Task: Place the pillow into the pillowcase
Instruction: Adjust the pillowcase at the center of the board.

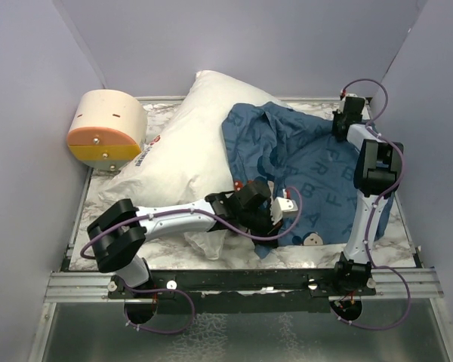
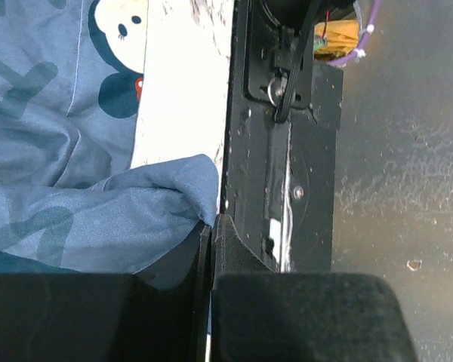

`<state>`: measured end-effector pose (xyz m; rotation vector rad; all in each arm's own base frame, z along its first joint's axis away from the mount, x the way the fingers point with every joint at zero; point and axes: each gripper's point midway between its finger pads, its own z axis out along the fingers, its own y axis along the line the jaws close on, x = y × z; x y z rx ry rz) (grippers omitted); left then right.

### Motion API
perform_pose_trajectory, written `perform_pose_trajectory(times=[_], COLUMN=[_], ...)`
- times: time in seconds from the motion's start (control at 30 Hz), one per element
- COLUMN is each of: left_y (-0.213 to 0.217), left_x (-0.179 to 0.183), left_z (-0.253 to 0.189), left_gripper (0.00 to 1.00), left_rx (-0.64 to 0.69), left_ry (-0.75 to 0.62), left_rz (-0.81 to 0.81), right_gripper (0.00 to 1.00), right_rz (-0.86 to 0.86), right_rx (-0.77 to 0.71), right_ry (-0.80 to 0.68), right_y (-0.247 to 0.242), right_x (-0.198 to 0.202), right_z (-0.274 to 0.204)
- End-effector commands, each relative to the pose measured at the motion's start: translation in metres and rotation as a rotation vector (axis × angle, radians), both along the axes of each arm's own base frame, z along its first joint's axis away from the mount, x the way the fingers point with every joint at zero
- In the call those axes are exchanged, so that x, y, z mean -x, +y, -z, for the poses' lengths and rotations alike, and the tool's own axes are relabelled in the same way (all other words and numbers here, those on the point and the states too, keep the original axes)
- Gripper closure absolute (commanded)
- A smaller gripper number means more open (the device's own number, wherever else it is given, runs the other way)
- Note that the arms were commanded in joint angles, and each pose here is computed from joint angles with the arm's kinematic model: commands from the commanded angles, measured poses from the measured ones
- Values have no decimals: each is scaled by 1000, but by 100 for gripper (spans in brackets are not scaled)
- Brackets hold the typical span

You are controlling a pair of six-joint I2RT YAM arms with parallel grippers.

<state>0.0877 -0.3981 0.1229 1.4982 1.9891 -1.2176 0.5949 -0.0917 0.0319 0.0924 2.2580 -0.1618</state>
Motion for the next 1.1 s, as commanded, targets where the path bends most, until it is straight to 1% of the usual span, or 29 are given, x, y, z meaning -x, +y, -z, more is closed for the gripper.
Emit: perform_pose_trajectory(times=[0.0, 0.07, 0.17, 0.3, 0.4, 0.5, 0.6, 0.63, 0.67, 0.7, 0.73, 0.8, 0.83, 0.87, 0.93, 0.97, 1.0, 1.07], left_y=[-30, -40, -59, -82, -92, -98, -93, -91, -88, -84, -79, -70, -62, -54, -46, -42, -39, -33], left_x=[-2, -4, -6, -6, -2, -3, -10, -15, -20, -27, -34, -53, -59, -66, -73, -74, -75, -71], left_z=[-12, -12, 3, 13, 25, 32, 46, 50, 53, 56, 60, 57, 56, 51, 27, 14, -2, -36], left_gripper=[100, 100, 100, 100, 100, 100, 100, 100, 98, 94, 87, 70, 60, 52, 37, 33, 27, 25], left_rx=[82, 98, 87, 74, 60, 45, -5, -26, -48, -72, -103, -152, -176, -188, -164, -141, -110, -30], left_ry=[32, 44, 83, 128, 154, 157, 128, 114, 98, 76, 51, -28, -58, -91, -136, -153, -165, -182], left_rz=[44, 55, 80, 123, 151, 153, 116, 91, 63, 28, -18, -119, -165, -211, -270, -287, -300, -309], right_gripper=[99, 99, 99, 99, 99, 99, 99, 97, 88, 80, 71, 50, 42, 37, 30, 26, 25, 22], right_rz=[231, 291, 378, 423, 431, 432, 403, 390, 372, 350, 322, 258, 225, 190, 114, 74, 24, -78], right_rx=[162, 193, 223, 243, 257, 264, 247, 228, 202, 174, 141, 78, 47, 19, -23, -44, -69, -120], right_ry=[-137, -183, -246, -339, -405, -439, -423, -408, -396, -387, -389, -403, -421, -435, -468, -491, -509, -547], right_y=[-63, -77, -95, -103, -105, -106, -101, -98, -93, -87, -79, -61, -50, -38, -12, 1, 17, 48], right_x=[0, -1, -1, -3, -5, -6, -12, -14, -15, -15, -15, -12, -10, -7, -1, 4, 8, 20], right_z=[-54, -72, -98, -134, -161, -177, -171, -165, -160, -156, -156, -161, -168, -174, -192, -204, -216, -237])
